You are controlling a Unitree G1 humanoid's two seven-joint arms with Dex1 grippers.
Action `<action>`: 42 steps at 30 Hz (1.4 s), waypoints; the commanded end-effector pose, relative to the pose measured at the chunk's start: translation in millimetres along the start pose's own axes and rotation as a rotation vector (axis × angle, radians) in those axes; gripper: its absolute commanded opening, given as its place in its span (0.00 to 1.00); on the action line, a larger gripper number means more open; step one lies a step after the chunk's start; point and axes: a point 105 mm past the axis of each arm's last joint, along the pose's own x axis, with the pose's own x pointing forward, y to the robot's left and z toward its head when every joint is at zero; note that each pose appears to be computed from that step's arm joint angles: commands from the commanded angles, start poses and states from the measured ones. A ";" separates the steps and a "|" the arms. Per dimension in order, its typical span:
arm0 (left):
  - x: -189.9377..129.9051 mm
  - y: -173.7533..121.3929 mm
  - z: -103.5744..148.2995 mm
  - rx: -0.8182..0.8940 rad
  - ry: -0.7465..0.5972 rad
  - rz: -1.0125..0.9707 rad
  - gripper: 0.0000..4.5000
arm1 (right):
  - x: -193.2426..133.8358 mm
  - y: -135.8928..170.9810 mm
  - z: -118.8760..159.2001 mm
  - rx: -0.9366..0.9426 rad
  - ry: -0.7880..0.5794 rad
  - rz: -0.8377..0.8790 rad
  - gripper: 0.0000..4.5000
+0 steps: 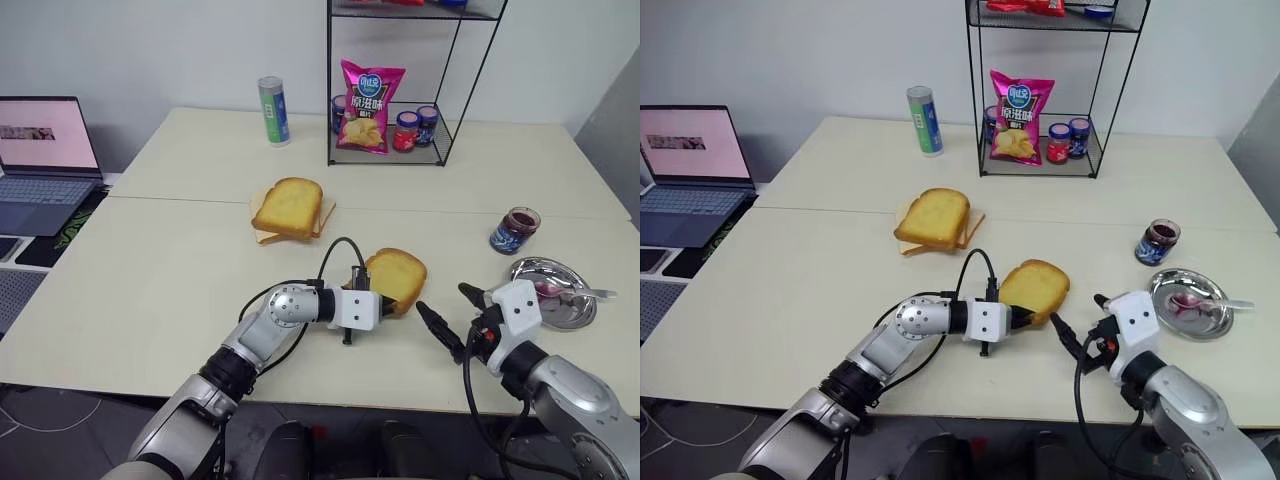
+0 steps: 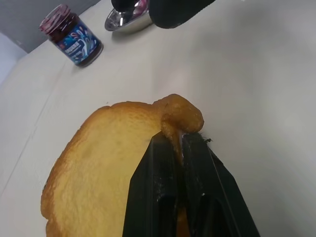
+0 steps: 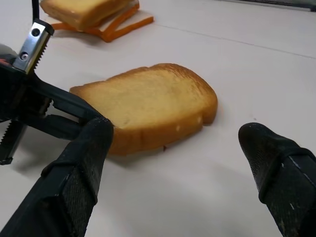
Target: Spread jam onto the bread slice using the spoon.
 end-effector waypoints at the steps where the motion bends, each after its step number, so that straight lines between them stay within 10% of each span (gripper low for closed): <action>1: 1.1 15.8 20.0 0.015 -0.096 0.023 0.20 | -7.8 -1.0 12.4 -0.025 -0.045 -0.019 1.00; 18: -38.3 13.0 10.6 -0.074 -0.023 -0.125 0.98 | -37.9 -26.0 -4.6 0.018 0.010 -0.145 1.00; 30: -51.0 70.5 62.3 -0.604 -0.262 0.084 0.99 | -98.2 -103.8 -18.8 0.440 -0.150 -0.550 1.00; 42: -15.4 38.3 94.1 -0.521 -0.271 -0.039 0.99 | -119.9 -205.5 -42.8 0.897 -0.260 -0.762 1.00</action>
